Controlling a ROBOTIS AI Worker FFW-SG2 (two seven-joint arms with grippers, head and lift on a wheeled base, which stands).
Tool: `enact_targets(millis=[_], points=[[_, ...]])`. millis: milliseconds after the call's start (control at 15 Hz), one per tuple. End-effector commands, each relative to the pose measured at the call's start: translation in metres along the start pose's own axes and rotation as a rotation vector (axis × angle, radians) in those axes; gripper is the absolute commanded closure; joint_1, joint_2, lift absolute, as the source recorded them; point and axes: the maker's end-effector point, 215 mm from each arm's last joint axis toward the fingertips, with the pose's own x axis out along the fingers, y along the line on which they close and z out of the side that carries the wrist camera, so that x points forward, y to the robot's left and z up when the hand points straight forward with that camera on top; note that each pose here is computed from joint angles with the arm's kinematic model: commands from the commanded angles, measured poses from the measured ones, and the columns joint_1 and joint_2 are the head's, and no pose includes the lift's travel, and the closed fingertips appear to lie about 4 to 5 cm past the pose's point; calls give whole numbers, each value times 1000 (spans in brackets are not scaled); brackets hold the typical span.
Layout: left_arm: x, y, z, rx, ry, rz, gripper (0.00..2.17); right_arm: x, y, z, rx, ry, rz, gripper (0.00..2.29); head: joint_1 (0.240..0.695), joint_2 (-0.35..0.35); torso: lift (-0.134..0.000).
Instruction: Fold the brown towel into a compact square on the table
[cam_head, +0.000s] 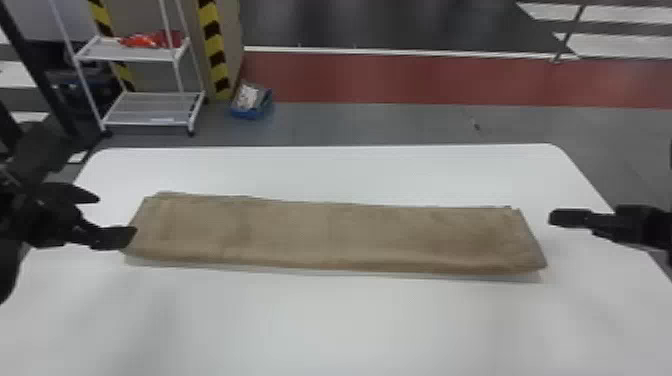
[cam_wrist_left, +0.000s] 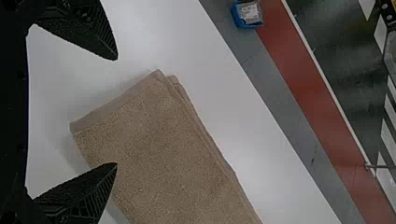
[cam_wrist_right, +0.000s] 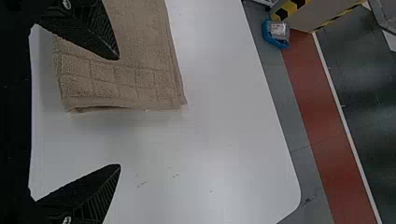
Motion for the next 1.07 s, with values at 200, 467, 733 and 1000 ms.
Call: enact_targets(millis=[200,467,733,1000], points=[[0,-1,0,0,0,-3,80,0,1,0,7,-2,11,56,695,-42,-125],[0,-1,0,-3,-2,-2,80,0,1,0,6,-4,11,56,695,-43,-125],[1,-2,-1,-3,1,-2,80,2,2,-1,9,-1,17,63,695,-42,-125],[2,-3,-1,-5,-1,-7,80,2,1,-4,17,4,16,66,695,-40,-125]])
